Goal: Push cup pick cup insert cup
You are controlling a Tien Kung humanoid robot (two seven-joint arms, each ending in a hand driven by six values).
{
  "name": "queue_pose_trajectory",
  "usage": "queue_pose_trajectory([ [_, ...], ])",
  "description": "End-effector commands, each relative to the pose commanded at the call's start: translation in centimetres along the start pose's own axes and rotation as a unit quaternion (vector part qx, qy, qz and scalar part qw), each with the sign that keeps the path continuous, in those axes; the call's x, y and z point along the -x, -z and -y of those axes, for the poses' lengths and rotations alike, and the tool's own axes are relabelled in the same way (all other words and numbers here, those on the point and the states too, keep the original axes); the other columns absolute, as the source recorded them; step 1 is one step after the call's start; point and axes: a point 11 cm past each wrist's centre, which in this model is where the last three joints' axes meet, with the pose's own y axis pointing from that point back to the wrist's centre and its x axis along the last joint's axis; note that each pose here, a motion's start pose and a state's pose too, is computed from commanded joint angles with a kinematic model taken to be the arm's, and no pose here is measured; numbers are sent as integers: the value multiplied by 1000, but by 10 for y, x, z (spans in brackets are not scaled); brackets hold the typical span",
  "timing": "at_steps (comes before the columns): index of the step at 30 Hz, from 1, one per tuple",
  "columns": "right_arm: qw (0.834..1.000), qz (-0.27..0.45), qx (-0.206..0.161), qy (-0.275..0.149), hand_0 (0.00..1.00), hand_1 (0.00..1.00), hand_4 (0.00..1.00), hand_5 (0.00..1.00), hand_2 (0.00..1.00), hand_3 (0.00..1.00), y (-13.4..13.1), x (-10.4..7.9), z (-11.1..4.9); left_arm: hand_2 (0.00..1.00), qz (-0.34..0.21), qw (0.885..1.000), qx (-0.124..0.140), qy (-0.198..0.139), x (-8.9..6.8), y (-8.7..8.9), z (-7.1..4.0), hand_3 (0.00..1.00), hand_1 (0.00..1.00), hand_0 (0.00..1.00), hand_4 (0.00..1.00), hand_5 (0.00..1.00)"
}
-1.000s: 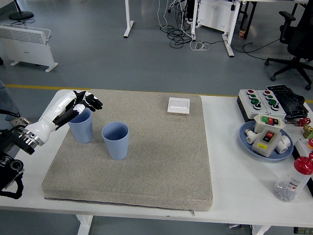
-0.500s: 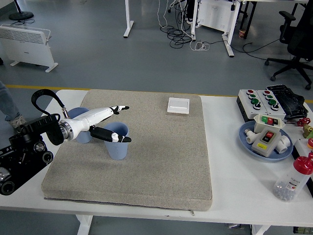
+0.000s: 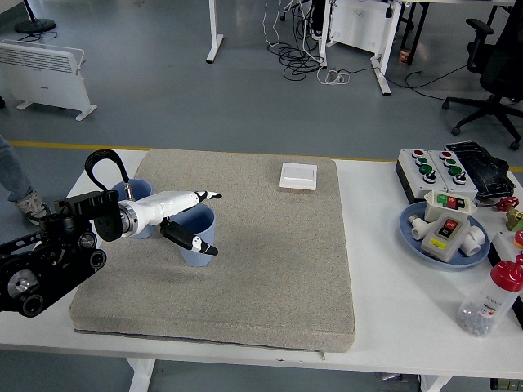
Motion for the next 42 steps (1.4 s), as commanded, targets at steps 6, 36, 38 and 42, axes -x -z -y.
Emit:
queue_pose_trajectory([
  [6, 1000, 1, 0, 0, 725, 647, 129, 477, 649, 579, 1, 0, 0, 970, 20, 1000, -3, 2, 0, 2, 1, 886, 826, 769, 806, 154],
  [36, 1000, 4, -3, 0, 725, 648, 129, 475, 650, 579, 2, -1, 0, 508, -3, 995, -5, -96, -113, -34, -76, 446, 497, 461, 344, 2],
  [38, 1000, 4, -3, -1, 725, 648, 130, 477, 648, 578, 3, -1, 0, 512, -9, 993, -19, -116, -130, -25, -83, 446, 512, 475, 350, 2],
  [42, 1000, 4, -2, -1, 725, 648, 130, 477, 648, 578, 3, -1, 0, 512, -14, 988, -58, -144, -154, 0, -91, 446, 512, 475, 350, 2],
])
